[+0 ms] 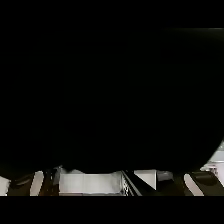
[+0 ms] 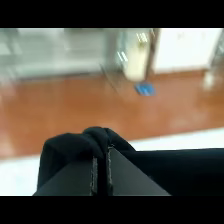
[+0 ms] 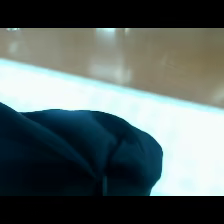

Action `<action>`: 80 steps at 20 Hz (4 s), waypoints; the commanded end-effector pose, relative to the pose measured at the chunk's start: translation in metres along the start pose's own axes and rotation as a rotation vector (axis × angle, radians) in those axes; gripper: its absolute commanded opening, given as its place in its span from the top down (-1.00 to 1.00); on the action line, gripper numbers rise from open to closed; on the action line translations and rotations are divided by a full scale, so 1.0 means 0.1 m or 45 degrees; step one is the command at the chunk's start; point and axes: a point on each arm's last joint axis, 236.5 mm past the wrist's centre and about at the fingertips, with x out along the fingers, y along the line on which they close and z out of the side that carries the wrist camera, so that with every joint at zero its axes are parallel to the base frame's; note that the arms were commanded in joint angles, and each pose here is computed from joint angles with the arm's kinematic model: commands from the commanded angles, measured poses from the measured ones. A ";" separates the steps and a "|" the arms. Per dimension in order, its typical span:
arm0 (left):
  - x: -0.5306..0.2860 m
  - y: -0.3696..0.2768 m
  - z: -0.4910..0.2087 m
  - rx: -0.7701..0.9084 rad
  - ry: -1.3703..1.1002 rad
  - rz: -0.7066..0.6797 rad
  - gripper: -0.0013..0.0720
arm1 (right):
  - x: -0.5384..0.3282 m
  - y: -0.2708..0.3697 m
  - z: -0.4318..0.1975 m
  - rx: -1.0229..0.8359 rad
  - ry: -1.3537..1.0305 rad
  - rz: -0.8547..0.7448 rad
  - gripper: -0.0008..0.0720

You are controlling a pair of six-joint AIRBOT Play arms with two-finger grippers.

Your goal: Fold the shirts.

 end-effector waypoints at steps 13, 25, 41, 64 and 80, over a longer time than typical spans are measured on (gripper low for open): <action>2.25 0.81 -2.66 -0.624 0.388 0.081 0.89 | 3.47 -1.66 -1.30 0.636 0.388 -0.207 0.90; 1.80 1.22 -3.43 -0.917 0.888 0.061 -0.94 | 3.05 -2.33 -2.02 0.801 0.902 -0.018 -0.77; 0.74 1.27 -4.85 -1.599 1.157 0.093 -0.94 | 2.32 -1.23 -3.10 1.169 0.562 -0.004 -0.76; 0.97 1.21 -4.94 -1.375 1.218 -0.092 0.89 | 1.87 -1.59 -3.85 1.199 0.908 -0.434 -0.76; 0.97 1.22 -4.95 -1.368 1.214 -0.081 0.89 | 3.07 -1.08 -3.84 1.244 1.071 -0.092 -0.74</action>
